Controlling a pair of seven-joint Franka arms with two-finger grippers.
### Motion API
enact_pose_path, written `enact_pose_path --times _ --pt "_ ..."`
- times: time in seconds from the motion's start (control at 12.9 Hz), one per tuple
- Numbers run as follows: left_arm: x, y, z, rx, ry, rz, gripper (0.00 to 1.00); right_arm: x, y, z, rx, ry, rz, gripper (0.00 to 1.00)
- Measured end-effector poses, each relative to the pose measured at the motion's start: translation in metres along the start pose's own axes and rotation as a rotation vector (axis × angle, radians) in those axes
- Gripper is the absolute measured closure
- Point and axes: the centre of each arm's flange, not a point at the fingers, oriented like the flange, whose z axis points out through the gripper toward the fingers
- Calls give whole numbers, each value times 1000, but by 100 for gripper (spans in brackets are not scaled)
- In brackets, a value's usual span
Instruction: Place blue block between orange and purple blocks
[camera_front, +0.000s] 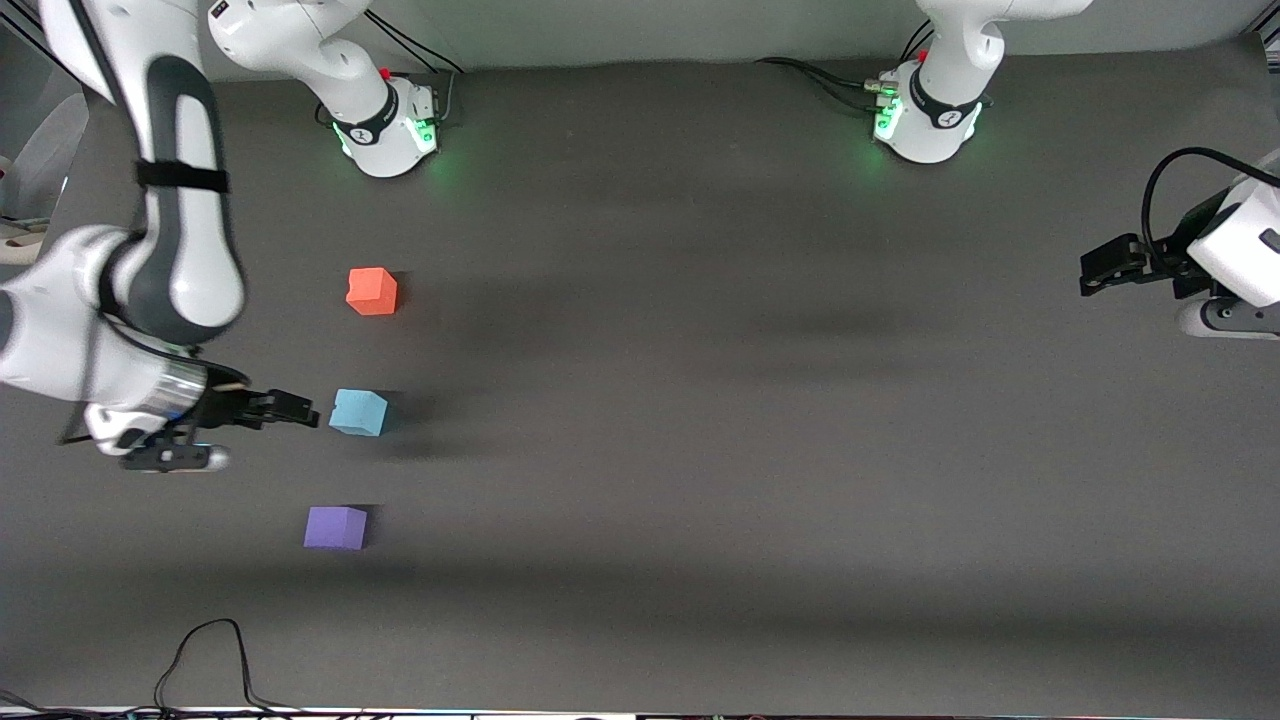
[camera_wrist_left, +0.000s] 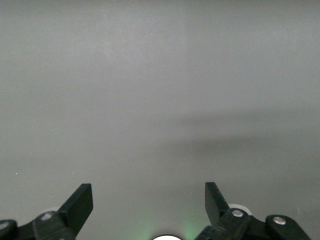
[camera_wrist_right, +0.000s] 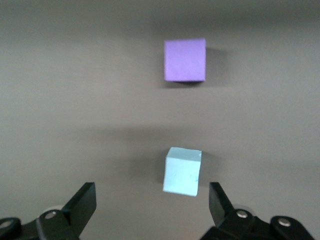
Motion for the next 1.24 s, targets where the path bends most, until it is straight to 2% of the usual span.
enact_pose_path --times 0.23,0.39,0.77,1.24 --pt "0 0 0 0 1 0 0 10 -20 -70 18 0 -44 0" --pt "0 0 0 0 2 0 0 12 -21 -104 -1 -5 -38 0" --pt "0 0 0 0 2 0 0 19 -21 -134 -55 11 -35 0" --pt "0 0 0 0 2 0 0 -1 -29 -144 -49 29 -37 0"
